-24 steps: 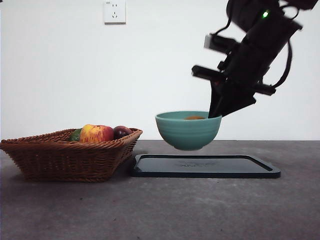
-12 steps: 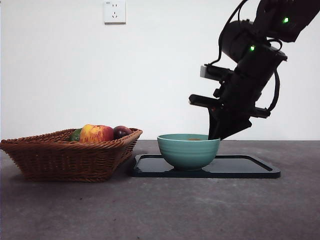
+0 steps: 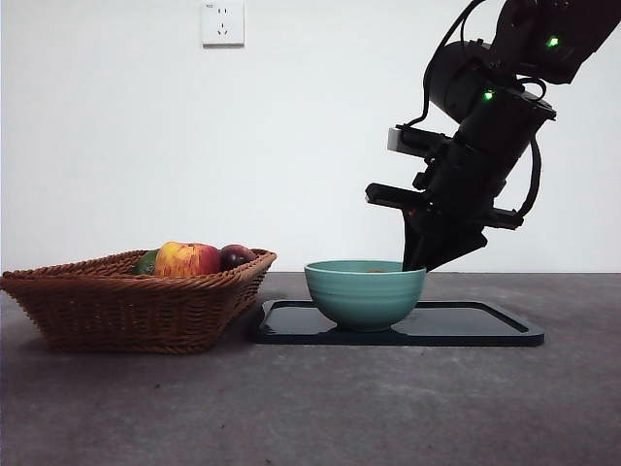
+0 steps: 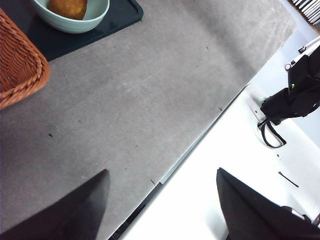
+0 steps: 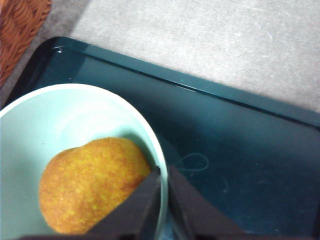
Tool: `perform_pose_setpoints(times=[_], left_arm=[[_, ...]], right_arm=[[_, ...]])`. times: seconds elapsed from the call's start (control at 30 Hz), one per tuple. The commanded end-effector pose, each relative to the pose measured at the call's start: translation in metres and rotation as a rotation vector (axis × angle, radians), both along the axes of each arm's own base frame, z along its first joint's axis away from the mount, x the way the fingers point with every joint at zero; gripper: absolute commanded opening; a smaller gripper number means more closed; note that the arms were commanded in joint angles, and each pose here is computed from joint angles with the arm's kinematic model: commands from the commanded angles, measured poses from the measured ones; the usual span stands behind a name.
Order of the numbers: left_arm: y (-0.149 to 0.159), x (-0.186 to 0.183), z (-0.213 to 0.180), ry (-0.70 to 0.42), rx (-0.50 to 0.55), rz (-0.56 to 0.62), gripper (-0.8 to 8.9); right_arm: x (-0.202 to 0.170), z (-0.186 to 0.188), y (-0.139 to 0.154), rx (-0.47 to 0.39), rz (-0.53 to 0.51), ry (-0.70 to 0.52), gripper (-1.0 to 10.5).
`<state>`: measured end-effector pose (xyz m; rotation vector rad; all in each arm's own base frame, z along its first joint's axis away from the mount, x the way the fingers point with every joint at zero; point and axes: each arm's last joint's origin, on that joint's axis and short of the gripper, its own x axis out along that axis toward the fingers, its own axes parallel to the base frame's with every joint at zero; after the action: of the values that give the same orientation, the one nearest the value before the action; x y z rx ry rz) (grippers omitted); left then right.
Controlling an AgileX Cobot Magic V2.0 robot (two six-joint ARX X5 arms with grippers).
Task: Pick up the wifruite, put it on the bowl, pick up the plate, put it on desk
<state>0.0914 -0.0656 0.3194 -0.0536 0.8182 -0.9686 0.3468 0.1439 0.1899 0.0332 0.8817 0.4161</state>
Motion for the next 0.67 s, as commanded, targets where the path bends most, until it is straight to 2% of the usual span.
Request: perform_pose_setpoints(times=[0.03,0.1,0.23,0.4,0.67], left_arm=[[-0.001,0.001,0.003,-0.021,0.0,-0.018,3.41],[-0.001,0.001,0.003,-0.022,0.0,-0.018,3.41],[-0.001,0.001,0.003,-0.023,-0.001,-0.018,3.41],[-0.001,0.001,0.003,-0.025,-0.001,-0.019,3.41],[-0.001,0.001,0.003,-0.028,0.0,-0.021,3.41]], right_arm=[[0.004,0.003,0.004,0.008,0.0,-0.013,1.7],[0.003,0.006,0.003,0.016,-0.008,-0.013,2.4],[-0.001,0.02,0.001,0.024,-0.011,-0.038,2.4],[-0.015,0.055,-0.004,0.052,-0.012,-0.115,2.4],[-0.065,0.121,-0.022,0.11,0.022,-0.187,2.4]])
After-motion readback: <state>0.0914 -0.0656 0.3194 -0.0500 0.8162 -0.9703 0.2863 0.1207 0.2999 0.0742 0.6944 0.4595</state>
